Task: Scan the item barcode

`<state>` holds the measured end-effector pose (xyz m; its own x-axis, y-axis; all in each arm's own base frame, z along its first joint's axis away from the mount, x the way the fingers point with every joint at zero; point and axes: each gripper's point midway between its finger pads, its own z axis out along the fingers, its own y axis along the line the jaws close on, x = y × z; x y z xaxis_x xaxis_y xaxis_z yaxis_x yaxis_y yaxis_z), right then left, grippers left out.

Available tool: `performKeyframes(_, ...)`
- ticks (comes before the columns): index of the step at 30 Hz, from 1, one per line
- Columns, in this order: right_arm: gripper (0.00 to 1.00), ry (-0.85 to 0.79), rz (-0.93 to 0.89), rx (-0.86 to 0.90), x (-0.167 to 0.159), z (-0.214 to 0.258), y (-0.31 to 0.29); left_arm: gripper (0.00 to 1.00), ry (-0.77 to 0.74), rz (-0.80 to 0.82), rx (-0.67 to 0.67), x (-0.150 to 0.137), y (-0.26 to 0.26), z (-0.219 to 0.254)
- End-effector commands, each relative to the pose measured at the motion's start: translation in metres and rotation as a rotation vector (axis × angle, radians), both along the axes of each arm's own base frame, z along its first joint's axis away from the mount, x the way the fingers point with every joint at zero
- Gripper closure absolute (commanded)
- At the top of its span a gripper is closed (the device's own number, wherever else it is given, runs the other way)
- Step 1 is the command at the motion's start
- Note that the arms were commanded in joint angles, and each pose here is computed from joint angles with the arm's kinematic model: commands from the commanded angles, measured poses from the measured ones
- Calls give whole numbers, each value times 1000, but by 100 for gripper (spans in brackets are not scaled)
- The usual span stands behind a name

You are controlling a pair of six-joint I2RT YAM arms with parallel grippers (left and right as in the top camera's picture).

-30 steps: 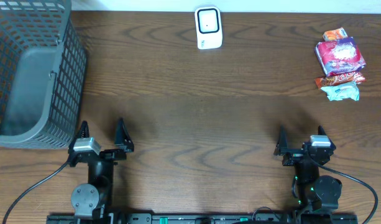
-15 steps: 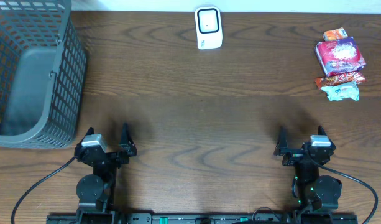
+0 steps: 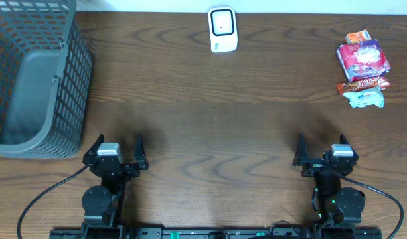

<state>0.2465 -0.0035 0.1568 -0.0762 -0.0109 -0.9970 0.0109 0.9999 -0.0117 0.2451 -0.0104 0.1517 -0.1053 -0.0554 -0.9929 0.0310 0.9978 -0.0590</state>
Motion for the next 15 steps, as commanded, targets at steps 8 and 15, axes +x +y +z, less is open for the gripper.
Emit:
performKeyframes(8, 1, 0, 7, -11, 0, -1, 2, 2, 51, 15, 49, -1, 4, -15)
performKeyframes(15, 1, 0, 7, -11, 0, -1, 2, 2, 53, 46, 51, -2, 9, -16)
